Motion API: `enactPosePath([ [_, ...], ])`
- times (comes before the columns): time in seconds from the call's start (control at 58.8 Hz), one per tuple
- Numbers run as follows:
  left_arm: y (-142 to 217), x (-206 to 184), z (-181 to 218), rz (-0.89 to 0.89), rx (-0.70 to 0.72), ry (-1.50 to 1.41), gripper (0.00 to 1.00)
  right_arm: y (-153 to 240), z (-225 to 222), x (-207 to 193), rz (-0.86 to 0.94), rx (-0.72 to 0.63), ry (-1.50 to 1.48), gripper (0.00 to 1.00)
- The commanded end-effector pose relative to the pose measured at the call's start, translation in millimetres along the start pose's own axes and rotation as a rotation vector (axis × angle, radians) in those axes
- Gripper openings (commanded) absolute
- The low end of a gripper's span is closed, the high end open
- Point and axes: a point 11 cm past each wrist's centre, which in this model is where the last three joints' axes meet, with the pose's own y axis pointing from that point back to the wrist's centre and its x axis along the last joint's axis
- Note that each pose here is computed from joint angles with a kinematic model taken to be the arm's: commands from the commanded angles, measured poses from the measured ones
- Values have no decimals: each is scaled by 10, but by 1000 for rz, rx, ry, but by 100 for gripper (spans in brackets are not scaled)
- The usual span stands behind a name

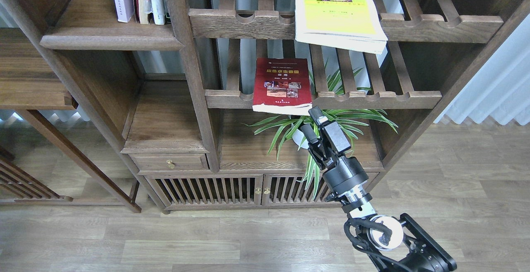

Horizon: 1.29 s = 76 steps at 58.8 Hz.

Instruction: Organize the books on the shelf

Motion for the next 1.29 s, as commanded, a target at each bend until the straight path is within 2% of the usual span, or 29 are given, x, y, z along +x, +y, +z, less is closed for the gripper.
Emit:
enactPosePath([
  [0.0,-38,-64,16,-27,-13,34,76,-2,1,-3,-1,-1,0,98],
  [0.238,-122,-191,26,-91,-62,200,77,-12,-18,-13,-5,8,-1,98],
  [0.425,-398,-564,-64,-191,-67,290,77,-10,-57,-17,-5,13,7,98],
  [0.527,-461,-602,-124,-176,-58,317,77,-7,-63,-16,-4,14,7,98],
  [0.664,-598,-778,-209,-196,-44,360,86,0,-76,-13,-3,17,9,98],
  [0.834,-678,-868,-235,-183,-37,397,90,2,-88,-13,-3,21,6,98],
  [1.123,-706,-1142,222,-259,-131,437,94,-7,-71,-17,-5,18,4,98],
  [1.191,-699,-1112,277,-255,-152,441,98,-7,-71,-17,-5,18,4,98],
  [1.276,-676,-1081,312,-254,-168,450,99,-15,-67,-21,-7,18,3,98],
])
